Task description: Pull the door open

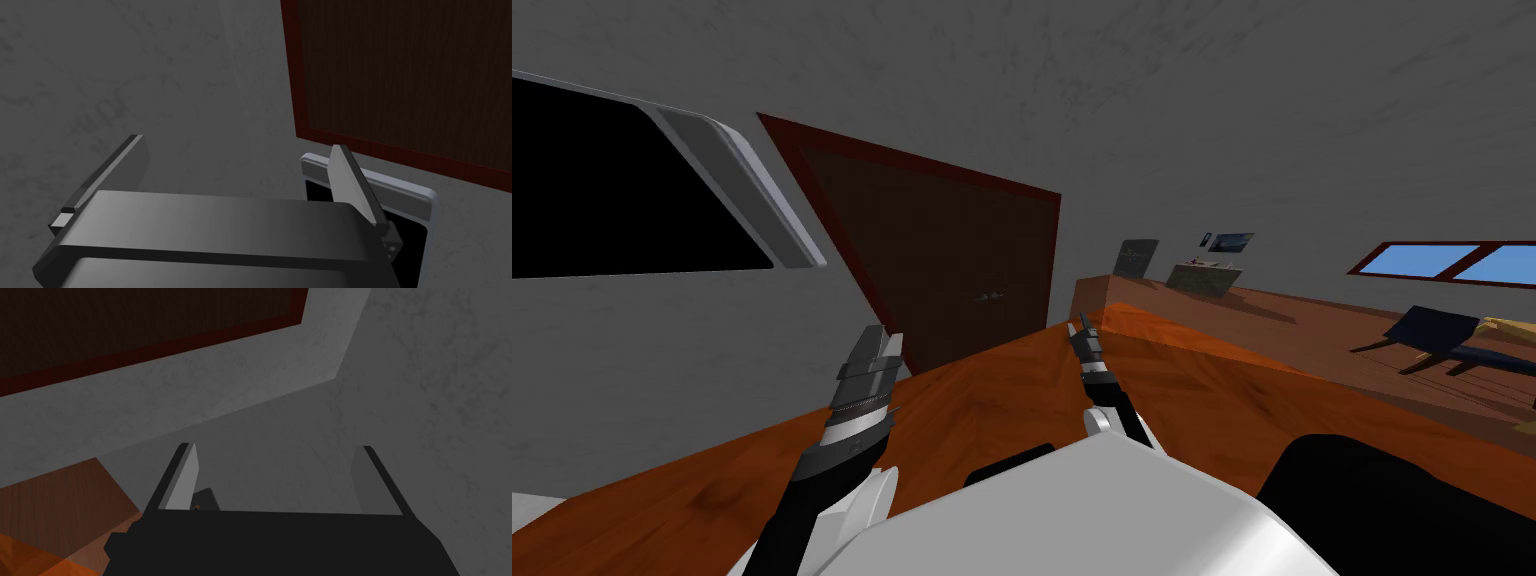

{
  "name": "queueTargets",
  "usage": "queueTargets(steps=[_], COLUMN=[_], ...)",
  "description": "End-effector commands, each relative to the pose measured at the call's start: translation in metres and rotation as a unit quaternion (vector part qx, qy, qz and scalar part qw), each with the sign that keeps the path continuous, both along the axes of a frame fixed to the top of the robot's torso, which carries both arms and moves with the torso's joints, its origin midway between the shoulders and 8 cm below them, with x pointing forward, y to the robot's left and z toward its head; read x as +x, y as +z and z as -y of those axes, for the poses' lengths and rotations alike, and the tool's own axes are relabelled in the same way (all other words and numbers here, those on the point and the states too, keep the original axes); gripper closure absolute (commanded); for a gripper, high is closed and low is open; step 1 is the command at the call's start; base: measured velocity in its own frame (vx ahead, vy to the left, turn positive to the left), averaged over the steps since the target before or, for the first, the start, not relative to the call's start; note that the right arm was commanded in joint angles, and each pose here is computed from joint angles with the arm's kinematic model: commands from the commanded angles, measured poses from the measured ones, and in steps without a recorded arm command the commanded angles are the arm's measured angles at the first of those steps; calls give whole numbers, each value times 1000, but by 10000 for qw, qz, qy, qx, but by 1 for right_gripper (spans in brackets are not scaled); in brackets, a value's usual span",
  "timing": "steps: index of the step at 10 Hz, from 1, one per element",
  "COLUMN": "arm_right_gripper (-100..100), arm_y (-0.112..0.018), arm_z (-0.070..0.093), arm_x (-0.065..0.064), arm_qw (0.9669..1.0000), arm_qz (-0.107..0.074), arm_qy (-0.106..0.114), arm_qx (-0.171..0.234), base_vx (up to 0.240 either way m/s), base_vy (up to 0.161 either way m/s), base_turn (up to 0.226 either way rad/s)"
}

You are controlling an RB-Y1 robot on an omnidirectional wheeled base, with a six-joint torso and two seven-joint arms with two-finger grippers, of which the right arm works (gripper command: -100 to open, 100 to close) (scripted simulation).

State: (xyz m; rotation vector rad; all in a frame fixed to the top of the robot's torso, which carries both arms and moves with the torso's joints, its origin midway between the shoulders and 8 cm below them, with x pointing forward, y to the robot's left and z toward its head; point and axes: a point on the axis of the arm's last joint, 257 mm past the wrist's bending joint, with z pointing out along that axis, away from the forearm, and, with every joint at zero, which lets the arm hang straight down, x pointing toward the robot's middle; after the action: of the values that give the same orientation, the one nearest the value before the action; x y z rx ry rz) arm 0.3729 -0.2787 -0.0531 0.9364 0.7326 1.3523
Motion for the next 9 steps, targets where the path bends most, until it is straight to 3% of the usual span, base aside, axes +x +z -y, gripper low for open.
queueTargets(steps=[1, 9], arm_right_gripper=[-100, -100], arm_y=[-9, -52], arm_z=[0, 5], arm_x=[5, 25], arm_qw=[10000, 9994], arm_qz=[-59, -321], arm_qy=[23, 80], arm_qx=[-11, -33], base_vx=[-43, 100], base_vy=[38, 10], base_turn=[58, 70])
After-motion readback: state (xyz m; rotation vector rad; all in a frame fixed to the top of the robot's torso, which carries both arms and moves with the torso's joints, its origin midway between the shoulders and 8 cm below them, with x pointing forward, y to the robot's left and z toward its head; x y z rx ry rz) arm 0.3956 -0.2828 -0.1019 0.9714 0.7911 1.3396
